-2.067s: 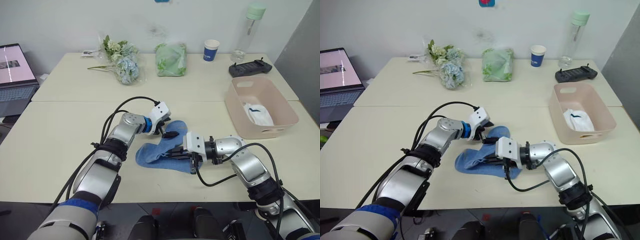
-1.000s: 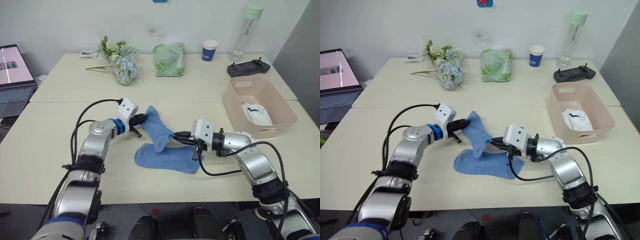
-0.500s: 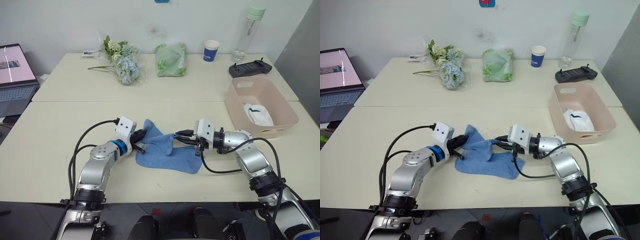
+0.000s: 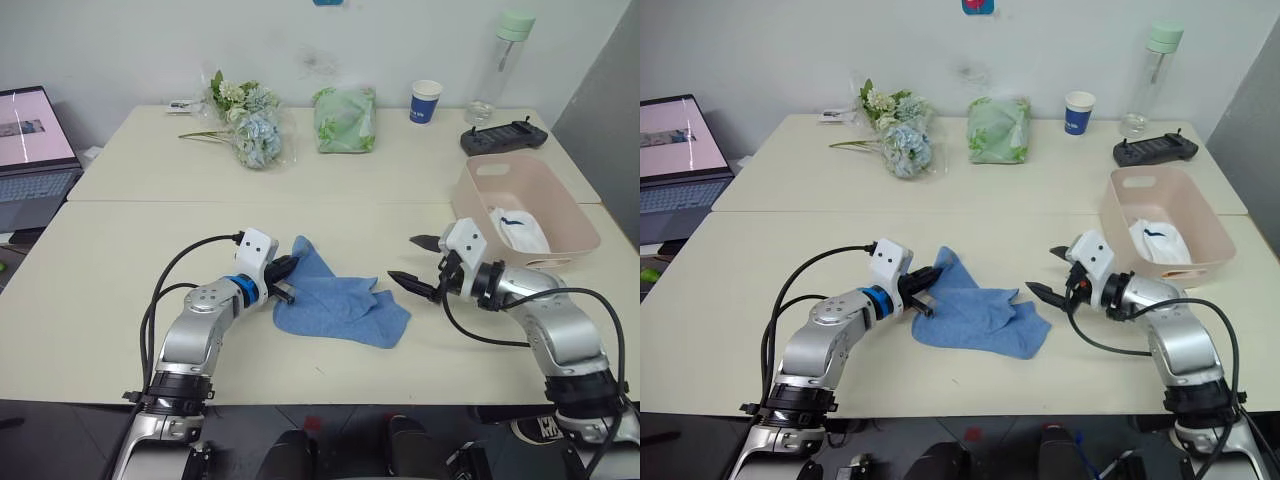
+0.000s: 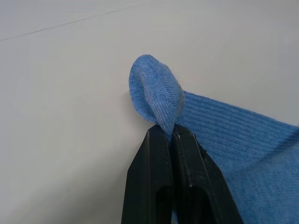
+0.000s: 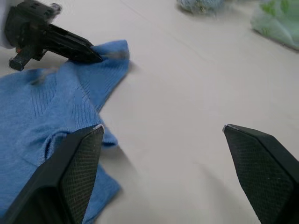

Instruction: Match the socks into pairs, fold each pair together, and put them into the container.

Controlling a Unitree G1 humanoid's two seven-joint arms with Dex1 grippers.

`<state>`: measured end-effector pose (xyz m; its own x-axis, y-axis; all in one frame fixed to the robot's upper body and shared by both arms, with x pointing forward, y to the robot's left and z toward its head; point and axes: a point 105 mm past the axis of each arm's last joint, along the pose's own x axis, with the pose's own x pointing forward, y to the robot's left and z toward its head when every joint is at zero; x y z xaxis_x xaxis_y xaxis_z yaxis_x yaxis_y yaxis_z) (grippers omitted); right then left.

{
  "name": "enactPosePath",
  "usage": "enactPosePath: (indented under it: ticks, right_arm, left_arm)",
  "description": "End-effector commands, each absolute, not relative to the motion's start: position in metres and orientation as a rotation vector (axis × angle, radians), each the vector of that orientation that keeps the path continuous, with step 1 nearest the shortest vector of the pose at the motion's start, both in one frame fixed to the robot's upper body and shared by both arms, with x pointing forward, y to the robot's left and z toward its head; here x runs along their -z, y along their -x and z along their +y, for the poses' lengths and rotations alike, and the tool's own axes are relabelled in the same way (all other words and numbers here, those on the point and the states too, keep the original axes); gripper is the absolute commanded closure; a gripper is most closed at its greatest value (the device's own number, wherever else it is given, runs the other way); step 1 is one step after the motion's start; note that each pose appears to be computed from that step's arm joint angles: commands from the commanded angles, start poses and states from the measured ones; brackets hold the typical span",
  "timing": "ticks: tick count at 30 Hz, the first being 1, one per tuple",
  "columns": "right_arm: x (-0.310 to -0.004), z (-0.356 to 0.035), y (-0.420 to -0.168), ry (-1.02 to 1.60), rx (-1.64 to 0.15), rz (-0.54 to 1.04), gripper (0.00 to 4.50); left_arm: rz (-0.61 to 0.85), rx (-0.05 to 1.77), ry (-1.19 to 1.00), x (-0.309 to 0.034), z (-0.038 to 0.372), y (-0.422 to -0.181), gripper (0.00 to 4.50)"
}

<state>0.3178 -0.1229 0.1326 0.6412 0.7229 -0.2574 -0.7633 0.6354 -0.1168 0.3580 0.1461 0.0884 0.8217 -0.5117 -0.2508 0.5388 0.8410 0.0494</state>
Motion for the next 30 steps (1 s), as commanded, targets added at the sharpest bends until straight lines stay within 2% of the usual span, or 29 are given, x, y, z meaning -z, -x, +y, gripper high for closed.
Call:
enactPosePath:
  ticks: [1, 5, 9, 13, 23, 28, 30]
  right_arm:
    - [-0.135, -0.098, -0.300, 0.166, -0.910, 0.239, 0.04]
    - [-0.119, -0.087, -0.283, 0.141, -0.956, 0.371, 0.04]
    - [-0.114, -0.084, -0.282, 0.148, -0.947, 0.400, 0.04]
    - [-0.116, -0.076, -0.287, 0.126, -0.951, 0.376, 0.90]
    - [-0.118, -0.072, -0.290, 0.093, -0.974, 0.373, 4.34]
    - [-0.132, -0.087, -0.301, 0.045, -0.939, 0.345, 4.42]
    - [-0.141, -0.102, -0.314, 0.050, -0.901, 0.332, 4.42]
  left_arm:
    - [0.181, 0.559, -0.122, -0.101, 0.143, -0.358, 4.50]
    - [0.171, 0.557, -0.123, -0.104, 0.142, -0.359, 4.50]
    - [0.173, 0.558, -0.134, -0.103, 0.144, -0.358, 4.50]
    - [0.175, 0.554, -0.138, -0.102, 0.146, -0.357, 4.50]
    - [0.165, 0.536, -0.127, -0.104, 0.146, -0.358, 4.50]
    - [0.150, 0.515, -0.094, -0.107, 0.144, -0.358, 4.50]
    - [0.135, 0.475, -0.040, -0.111, 0.141, -0.360, 4.50]
